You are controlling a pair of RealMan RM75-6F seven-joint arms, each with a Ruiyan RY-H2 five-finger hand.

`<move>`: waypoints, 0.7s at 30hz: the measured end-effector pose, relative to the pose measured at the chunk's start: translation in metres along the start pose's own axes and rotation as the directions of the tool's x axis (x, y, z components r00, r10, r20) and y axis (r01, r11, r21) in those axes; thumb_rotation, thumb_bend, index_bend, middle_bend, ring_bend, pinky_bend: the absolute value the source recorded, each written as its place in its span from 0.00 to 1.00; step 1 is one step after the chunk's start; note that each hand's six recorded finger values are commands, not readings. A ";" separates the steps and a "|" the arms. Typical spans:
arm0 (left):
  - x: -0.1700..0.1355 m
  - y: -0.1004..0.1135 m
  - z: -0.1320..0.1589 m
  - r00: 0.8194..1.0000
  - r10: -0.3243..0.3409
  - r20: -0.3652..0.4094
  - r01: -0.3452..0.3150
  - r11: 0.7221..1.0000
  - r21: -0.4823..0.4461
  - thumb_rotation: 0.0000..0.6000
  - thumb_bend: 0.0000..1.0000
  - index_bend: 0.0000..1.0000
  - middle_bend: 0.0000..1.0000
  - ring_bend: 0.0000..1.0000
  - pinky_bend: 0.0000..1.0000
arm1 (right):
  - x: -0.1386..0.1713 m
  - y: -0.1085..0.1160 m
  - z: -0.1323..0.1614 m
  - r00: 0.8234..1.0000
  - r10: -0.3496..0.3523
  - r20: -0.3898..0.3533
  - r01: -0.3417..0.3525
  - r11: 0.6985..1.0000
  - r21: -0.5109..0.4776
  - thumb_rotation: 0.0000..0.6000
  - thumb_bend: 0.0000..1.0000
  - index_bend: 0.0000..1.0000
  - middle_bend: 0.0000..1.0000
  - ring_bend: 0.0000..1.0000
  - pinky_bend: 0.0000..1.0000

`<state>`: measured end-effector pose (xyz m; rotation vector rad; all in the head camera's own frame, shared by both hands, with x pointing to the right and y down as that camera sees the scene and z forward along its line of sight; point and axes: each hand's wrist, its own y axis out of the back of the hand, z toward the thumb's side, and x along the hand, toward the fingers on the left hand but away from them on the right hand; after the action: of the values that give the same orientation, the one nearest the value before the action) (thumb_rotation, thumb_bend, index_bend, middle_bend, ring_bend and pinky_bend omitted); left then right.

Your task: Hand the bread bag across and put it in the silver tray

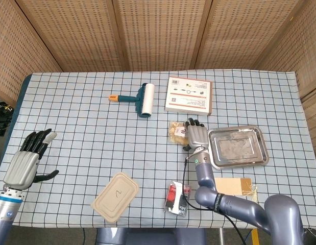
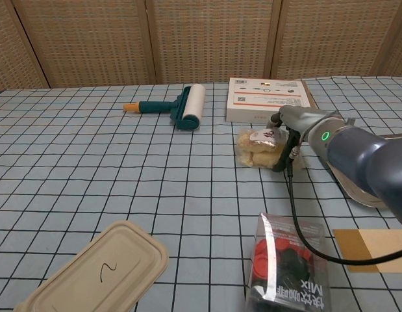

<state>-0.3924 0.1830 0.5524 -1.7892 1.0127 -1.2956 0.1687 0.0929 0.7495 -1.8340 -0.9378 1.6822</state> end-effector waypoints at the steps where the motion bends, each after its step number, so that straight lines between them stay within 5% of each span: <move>1: 0.000 -0.001 -0.001 1.000 -0.004 -0.002 0.004 1.000 0.000 1.00 0.03 0.00 0.00 0.00 0.00 | 0.002 -0.002 0.001 1.000 -0.004 -0.009 0.004 1.000 0.009 1.00 0.11 0.56 0.47 0.44 0.58; 5: 0.003 -0.001 -0.003 1.000 -0.004 -0.012 0.004 1.000 -0.003 1.00 0.03 0.00 0.00 0.00 0.00 | 0.009 -0.009 0.009 0.999 -0.006 -0.041 0.007 1.000 0.021 1.00 0.11 0.61 0.52 0.49 0.66; 12: 0.003 -0.002 -0.003 1.000 -0.009 -0.007 0.009 1.000 0.001 1.00 0.03 0.00 0.00 0.00 0.00 | 0.024 0.006 0.028 0.993 -0.046 -0.107 0.045 0.999 -0.007 1.00 0.11 0.62 0.52 0.49 0.66; 21: 0.001 0.001 -0.002 1.000 0.006 -0.008 -0.006 1.000 0.001 1.00 0.03 0.00 0.00 0.00 0.00 | 0.033 0.083 -0.005 0.973 -0.220 -0.070 0.220 0.975 -0.012 1.00 0.11 0.61 0.51 0.48 0.66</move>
<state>-0.3945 0.1817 0.5520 -1.7803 1.0212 -1.3009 0.1875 0.0643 0.6667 -1.7105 -1.0720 1.4721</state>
